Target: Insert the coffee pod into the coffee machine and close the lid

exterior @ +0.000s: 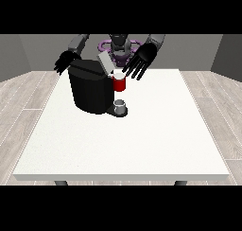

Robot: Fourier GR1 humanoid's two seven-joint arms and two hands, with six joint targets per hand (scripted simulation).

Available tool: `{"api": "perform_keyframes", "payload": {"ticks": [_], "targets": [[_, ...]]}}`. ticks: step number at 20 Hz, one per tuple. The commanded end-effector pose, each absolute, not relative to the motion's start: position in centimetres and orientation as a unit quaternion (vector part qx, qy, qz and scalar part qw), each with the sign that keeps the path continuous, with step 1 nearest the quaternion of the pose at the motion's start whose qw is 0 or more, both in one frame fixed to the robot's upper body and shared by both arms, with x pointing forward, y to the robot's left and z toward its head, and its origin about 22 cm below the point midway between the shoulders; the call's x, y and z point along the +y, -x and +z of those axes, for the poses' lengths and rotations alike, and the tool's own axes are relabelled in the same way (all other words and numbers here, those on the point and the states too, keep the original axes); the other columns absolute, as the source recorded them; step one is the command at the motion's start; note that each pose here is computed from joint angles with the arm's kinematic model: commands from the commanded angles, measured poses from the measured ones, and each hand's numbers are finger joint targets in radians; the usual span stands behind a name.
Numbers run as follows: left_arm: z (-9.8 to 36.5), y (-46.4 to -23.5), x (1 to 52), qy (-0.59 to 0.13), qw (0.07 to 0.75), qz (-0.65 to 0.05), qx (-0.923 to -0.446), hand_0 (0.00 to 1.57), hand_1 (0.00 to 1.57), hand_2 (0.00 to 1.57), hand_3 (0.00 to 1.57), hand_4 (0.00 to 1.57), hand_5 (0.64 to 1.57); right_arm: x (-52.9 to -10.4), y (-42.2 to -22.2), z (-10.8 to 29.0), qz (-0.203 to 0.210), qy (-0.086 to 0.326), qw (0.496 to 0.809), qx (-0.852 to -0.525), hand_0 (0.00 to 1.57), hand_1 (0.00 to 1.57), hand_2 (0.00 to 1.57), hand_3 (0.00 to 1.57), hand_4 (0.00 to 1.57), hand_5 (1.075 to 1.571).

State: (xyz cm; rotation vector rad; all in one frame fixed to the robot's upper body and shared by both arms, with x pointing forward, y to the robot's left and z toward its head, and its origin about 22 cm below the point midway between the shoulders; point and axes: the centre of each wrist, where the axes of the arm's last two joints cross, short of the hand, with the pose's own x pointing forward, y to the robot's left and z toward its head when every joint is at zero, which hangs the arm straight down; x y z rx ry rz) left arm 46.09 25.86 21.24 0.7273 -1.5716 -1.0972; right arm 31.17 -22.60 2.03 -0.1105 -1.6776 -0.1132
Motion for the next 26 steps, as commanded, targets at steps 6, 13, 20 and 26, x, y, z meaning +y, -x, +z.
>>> {"api": "perform_keyframes", "payload": {"ticks": [6, 13, 20, 26], "targets": [[15.6, -45.4, 24.9, -0.243, 0.574, -0.429, -0.654, 0.0, 0.0, 0.0, 0.0, 0.0, 1.571, -22.8, -28.7, -0.7, -0.067, 0.055, 0.693, -0.716, 0.0, 0.0, 0.0, 0.0, 0.43, 1.571], [9.7, -44.2, 23.9, -0.077, 0.655, -0.232, -0.715, 0.0, 0.0, 0.0, 0.0, 0.26, 1.571, -26.7, -26.8, -2.6, -0.083, 0.074, 0.706, -0.699, 0.0, 0.0, 0.0, 0.0, 0.49, 1.571], [-0.4, -39.1, 24.2, -0.012, 0.703, -0.186, -0.686, 0.0, 0.0, 0.0, 0.0, 0.0, 1.571, -26.9, -26.6, -0.5, -0.024, 0.054, 0.715, -0.697, 0.0, 0.0, 0.0, 0.0, 0.37, 1.571], [-3.6, -36.8, 23.6, 0.034, 0.732, -0.129, -0.668, 0.0, 0.0, 0.0, 0.0, 0.0, 1.571, -28.1, -28.2, 2.9, 0.02, 0.052, 0.696, -0.716, 0.0, 0.0, 0.0, 0.0, 0.04, 1.571]]}}
